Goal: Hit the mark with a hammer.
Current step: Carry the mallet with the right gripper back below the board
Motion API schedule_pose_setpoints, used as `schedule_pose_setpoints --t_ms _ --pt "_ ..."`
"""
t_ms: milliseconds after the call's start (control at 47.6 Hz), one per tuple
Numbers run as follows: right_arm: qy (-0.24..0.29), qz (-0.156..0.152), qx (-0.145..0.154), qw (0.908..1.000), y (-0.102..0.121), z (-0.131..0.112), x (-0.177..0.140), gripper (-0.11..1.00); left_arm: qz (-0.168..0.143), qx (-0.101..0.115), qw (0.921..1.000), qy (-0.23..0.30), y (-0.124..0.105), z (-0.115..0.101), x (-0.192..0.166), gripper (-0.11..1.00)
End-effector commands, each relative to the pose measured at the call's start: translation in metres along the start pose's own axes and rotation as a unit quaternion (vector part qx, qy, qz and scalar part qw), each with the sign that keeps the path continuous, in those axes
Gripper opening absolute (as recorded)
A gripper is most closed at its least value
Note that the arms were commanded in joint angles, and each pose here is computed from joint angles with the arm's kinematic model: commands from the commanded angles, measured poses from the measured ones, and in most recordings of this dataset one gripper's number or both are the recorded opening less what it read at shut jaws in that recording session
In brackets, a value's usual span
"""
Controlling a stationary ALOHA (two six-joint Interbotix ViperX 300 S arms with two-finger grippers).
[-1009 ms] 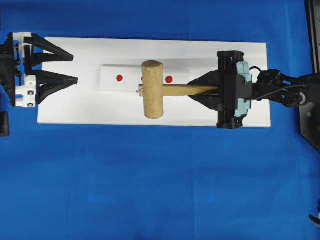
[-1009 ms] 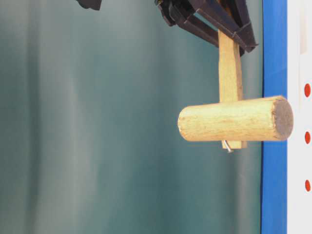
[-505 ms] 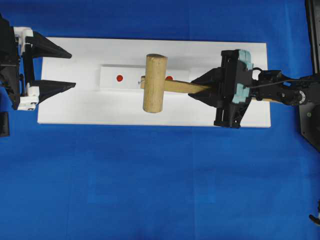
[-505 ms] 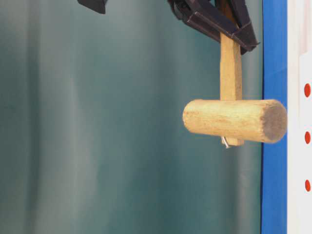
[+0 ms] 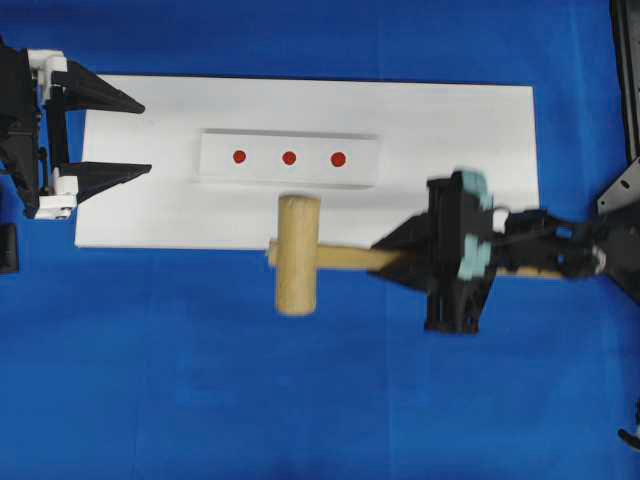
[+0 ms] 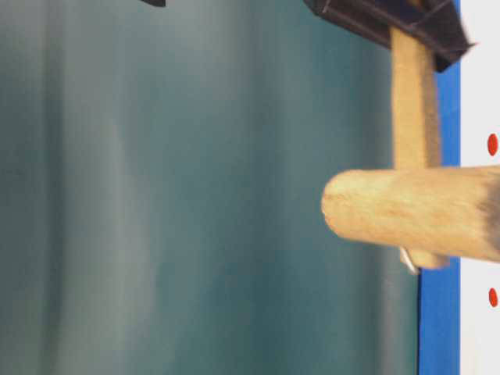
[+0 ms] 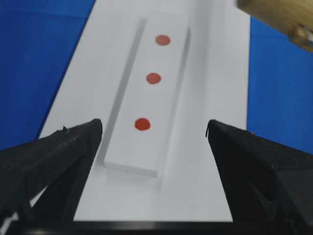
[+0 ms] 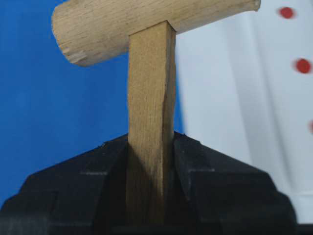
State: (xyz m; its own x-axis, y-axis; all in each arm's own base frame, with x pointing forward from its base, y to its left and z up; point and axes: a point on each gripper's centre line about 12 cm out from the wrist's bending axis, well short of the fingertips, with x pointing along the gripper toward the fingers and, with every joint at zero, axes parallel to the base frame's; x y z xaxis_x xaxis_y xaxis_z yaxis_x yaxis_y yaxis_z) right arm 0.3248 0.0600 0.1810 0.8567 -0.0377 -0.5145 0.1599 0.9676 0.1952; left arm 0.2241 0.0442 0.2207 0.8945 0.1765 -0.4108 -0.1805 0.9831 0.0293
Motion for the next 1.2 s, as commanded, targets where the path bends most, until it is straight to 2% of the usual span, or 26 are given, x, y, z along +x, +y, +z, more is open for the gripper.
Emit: schedule_pose_setpoints --t_ms 0,294,463,778,967,1177 --pt "-0.028 0.007 0.008 0.9996 0.019 0.012 -0.001 0.08 0.002 0.001 0.9999 -0.01 0.001 0.004 -0.001 0.86" --pt "-0.013 -0.01 0.026 0.9995 0.038 -0.002 0.017 0.08 0.002 -0.001 0.9999 -0.016 0.001 0.006 -0.001 0.86" --pt "-0.018 -0.009 0.018 0.9996 0.048 0.006 0.033 0.08 0.003 -0.001 0.9997 -0.025 0.001 0.008 0.0 0.86" --pt "-0.017 -0.015 0.022 0.9995 0.054 0.015 0.064 0.08 0.003 -0.002 0.9995 -0.03 0.001 0.01 0.0 0.86" --pt "0.003 -0.003 0.025 0.9997 0.062 0.012 0.086 0.08 0.003 -0.002 0.9996 -0.029 0.001 0.009 0.0 0.86" --pt "0.028 -0.007 0.03 0.9991 0.057 0.005 0.113 0.08 0.003 -0.002 0.9996 -0.028 0.001 0.009 0.0 0.86"
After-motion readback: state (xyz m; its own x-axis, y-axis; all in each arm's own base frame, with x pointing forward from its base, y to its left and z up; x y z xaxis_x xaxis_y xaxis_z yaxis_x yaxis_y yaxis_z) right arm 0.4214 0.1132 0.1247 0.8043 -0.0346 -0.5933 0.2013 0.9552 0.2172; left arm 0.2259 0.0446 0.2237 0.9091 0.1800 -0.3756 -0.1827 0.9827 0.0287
